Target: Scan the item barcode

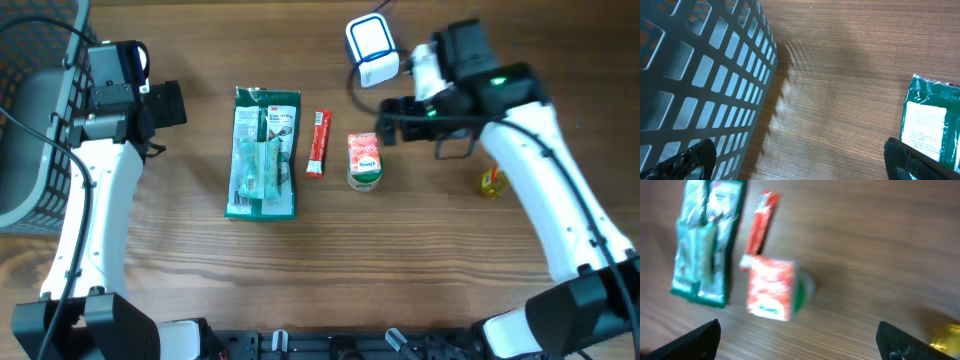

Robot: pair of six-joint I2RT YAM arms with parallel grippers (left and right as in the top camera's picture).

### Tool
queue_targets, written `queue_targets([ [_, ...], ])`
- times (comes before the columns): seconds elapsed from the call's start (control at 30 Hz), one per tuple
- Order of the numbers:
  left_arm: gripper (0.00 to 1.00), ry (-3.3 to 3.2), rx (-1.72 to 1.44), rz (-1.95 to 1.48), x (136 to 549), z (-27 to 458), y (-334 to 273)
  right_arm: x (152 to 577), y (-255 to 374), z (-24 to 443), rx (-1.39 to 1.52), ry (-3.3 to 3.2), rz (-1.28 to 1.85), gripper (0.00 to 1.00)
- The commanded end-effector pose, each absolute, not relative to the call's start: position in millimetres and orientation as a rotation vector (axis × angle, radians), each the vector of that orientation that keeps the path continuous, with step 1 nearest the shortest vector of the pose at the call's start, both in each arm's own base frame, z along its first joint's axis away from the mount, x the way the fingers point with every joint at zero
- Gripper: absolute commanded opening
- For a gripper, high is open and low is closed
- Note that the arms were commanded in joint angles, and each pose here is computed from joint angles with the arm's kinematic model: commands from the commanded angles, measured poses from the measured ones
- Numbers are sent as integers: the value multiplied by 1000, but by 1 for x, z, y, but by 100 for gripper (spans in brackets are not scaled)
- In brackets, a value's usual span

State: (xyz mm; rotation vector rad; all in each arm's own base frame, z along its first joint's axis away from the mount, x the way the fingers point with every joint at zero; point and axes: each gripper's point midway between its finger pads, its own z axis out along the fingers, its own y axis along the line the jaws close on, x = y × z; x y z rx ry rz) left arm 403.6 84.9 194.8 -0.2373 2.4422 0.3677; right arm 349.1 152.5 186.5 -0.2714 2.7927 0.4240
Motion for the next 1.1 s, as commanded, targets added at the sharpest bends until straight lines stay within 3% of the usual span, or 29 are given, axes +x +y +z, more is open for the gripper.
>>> queue_targets([
  [0.0, 100, 2438, -230, 373, 404, 196, 85, 333, 187, 163, -284, 2834, 485, 94],
  [0.07, 100, 2438, -230, 373, 404, 196, 85, 325, 198, 148, -342, 2837, 487, 86],
  [0.27, 100, 2438, -230, 373, 404, 196, 85, 322, 211, 108, -436, 2787, 502, 83],
  [0.47, 100, 2438, -230, 373, 404, 196, 85, 321, 220, 109, -452, 2767, 577, 82],
  [0.77, 100, 2438, -230, 373, 404, 196, 85, 320, 224, 110, -403, 2777, 625, 83],
  [0.93, 100, 2438, -230, 373, 404, 196, 85, 291, 274, 144, -662, 2632, 1131, 92],
  [1.07, 100, 2438, -230, 373, 404, 196, 85, 291, 271, 140, -688, 2636, 1087, 94],
])
